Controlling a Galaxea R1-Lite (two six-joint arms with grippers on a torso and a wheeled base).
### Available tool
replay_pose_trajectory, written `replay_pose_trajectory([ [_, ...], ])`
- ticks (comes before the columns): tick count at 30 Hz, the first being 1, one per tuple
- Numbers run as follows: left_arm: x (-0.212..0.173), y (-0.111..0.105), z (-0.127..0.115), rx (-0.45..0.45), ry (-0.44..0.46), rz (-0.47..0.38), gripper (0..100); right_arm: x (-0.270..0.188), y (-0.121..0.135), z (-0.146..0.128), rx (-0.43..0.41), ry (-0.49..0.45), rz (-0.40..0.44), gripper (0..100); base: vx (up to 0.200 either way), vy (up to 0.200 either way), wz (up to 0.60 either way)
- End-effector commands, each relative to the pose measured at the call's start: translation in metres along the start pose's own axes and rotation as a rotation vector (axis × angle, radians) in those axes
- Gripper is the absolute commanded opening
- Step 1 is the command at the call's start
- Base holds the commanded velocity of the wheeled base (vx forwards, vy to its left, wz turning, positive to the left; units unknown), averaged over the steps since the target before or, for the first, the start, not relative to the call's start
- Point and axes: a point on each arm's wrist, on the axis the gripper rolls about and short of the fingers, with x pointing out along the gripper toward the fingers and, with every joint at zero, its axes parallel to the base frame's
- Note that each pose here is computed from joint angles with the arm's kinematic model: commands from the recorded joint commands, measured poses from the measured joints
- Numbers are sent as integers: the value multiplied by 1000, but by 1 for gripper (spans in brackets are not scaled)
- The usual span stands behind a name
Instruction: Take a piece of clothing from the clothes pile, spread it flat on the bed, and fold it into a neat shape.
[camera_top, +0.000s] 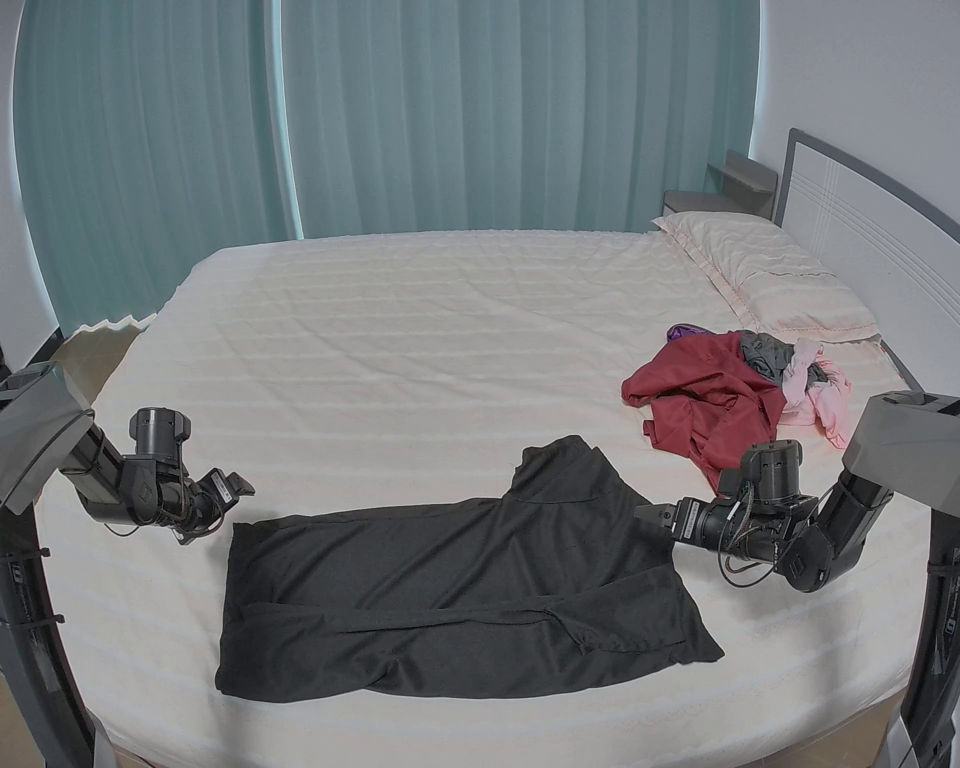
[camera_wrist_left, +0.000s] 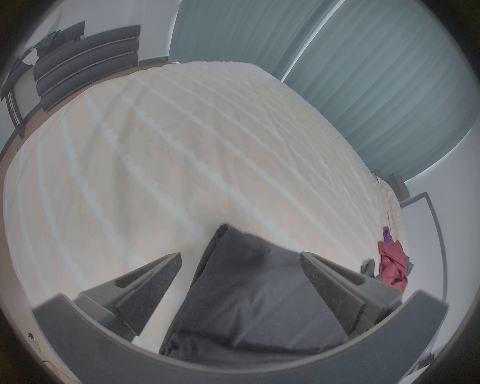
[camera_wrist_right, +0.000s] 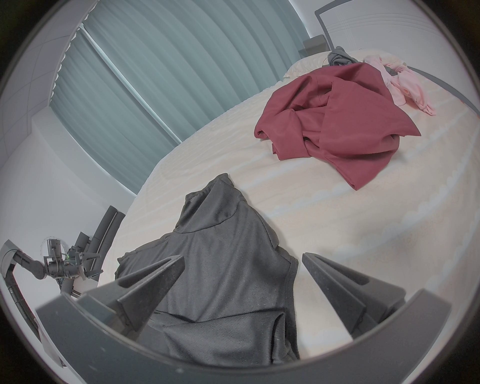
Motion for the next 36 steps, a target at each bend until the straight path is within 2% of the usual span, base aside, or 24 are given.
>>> replay_pose_trajectory([
  [1,28,3,-9,4,36,20,100,2,4,0,-6,-1,9,100,0,0,0],
  [12,39,0,-13,-13,54,3,100,9,13,9,-11,17,14,100,0,0,0],
  [13,40,0,-13,-13,54,3,0,10,15,11,-13,20,15,100,0,0,0],
  [19,37,-1,-13,-20,51,4,0,26,33,27,-26,39,27,100,0,0,0],
  [24,30,-4,-9,-42,32,1,0,51,38,31,-38,10,-9,100,0,0,0],
  [31,10,-9,-3,-47,10,-15,0,79,41,38,-49,28,-44,100,0,0,0],
  [35,0,-10,-2,-47,1,-21,0,90,40,44,-116,36,-59,100,0,0,0],
  [36,-4,-11,-2,-45,-2,-25,0,93,41,50,-155,40,-70,100,0,0,0],
])
